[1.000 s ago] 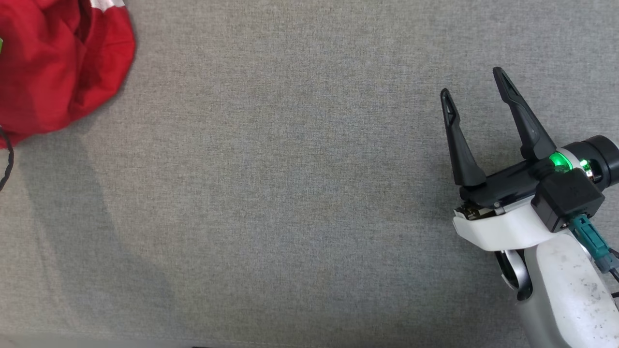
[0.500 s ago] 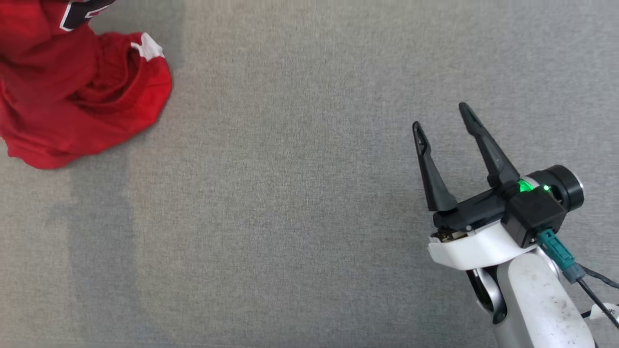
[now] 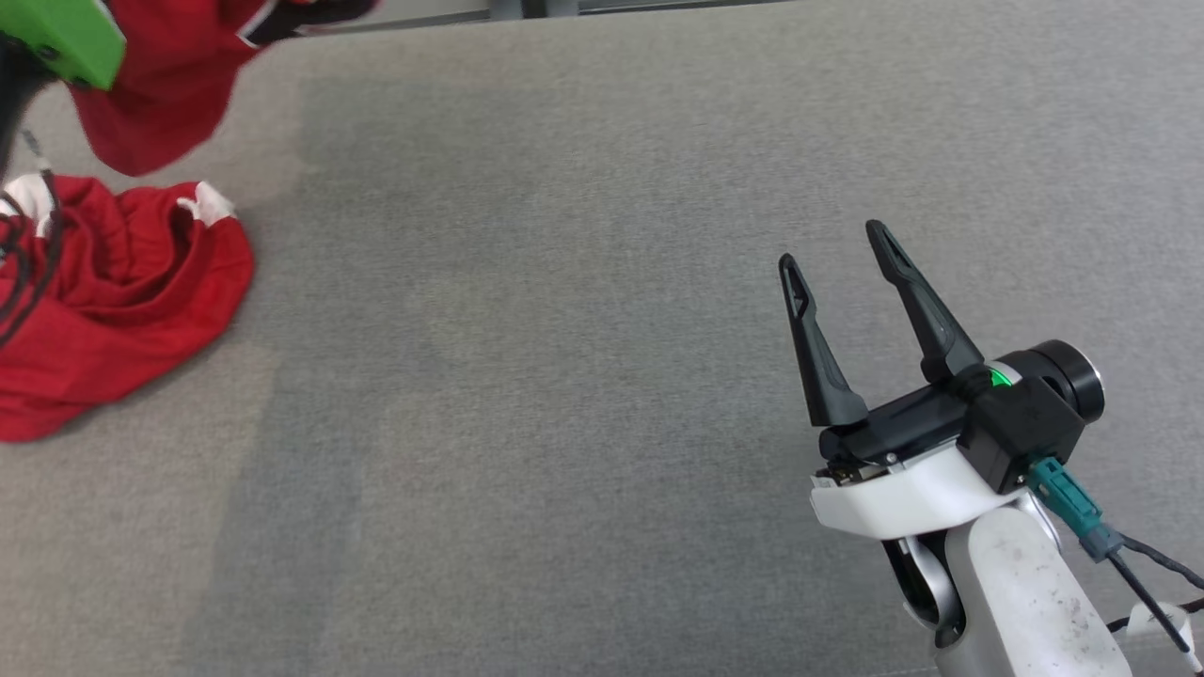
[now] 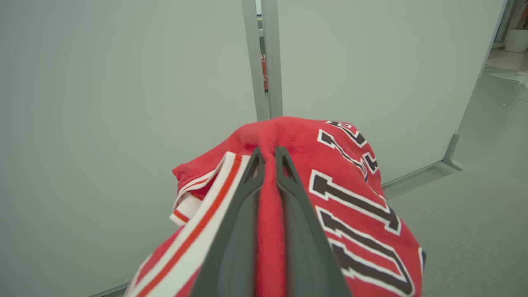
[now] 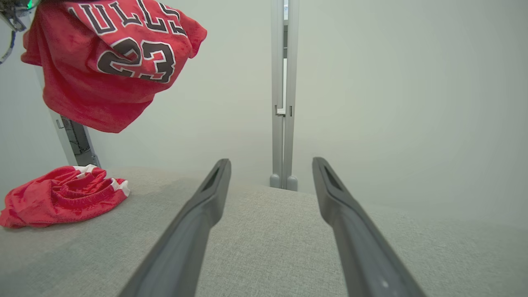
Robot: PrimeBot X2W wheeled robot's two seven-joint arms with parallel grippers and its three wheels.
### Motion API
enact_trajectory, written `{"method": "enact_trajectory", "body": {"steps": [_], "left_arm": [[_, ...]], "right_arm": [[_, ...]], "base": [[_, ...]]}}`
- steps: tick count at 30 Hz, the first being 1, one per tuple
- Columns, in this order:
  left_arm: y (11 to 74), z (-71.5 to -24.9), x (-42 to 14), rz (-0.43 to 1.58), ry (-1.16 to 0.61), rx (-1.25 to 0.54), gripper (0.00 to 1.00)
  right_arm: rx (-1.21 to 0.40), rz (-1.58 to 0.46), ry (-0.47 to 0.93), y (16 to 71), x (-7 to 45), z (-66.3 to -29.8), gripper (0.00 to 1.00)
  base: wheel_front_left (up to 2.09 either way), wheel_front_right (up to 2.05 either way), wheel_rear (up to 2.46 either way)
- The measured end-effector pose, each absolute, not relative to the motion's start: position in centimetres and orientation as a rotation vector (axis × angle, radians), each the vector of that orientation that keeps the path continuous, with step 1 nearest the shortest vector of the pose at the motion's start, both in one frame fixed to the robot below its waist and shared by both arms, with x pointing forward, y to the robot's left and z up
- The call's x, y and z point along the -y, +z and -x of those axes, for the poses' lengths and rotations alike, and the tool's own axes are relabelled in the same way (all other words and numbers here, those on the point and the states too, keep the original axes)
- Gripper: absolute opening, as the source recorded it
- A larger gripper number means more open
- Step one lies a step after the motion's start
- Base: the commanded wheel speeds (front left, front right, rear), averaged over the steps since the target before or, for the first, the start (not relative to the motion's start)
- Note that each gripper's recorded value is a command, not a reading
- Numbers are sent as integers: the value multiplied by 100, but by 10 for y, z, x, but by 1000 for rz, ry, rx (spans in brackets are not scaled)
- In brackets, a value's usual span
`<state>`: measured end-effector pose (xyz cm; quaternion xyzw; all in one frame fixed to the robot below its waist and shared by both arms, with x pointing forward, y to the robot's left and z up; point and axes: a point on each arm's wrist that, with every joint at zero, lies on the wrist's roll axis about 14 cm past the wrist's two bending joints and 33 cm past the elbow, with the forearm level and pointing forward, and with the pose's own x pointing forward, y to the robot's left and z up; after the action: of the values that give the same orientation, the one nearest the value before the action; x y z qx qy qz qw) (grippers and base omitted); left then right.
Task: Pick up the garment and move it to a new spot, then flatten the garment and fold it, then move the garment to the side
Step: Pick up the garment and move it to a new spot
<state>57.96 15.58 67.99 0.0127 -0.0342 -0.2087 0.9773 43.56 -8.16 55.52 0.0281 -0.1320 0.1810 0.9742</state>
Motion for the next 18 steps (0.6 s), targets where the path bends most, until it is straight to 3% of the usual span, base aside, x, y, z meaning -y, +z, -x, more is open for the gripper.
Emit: {"method": "enact_trajectory", "body": {"steps": [9, 18], "left_arm": [[605, -558, -19, 84, -706, -110, 0], [500, -493, 91, 238, -886, -342, 0]], "right_arm": [[282, -27, 204, 568, 138, -411, 100], [301, -2, 73, 581, 181, -383, 100]], "base": [[0, 0, 0], [0, 0, 0]]}}
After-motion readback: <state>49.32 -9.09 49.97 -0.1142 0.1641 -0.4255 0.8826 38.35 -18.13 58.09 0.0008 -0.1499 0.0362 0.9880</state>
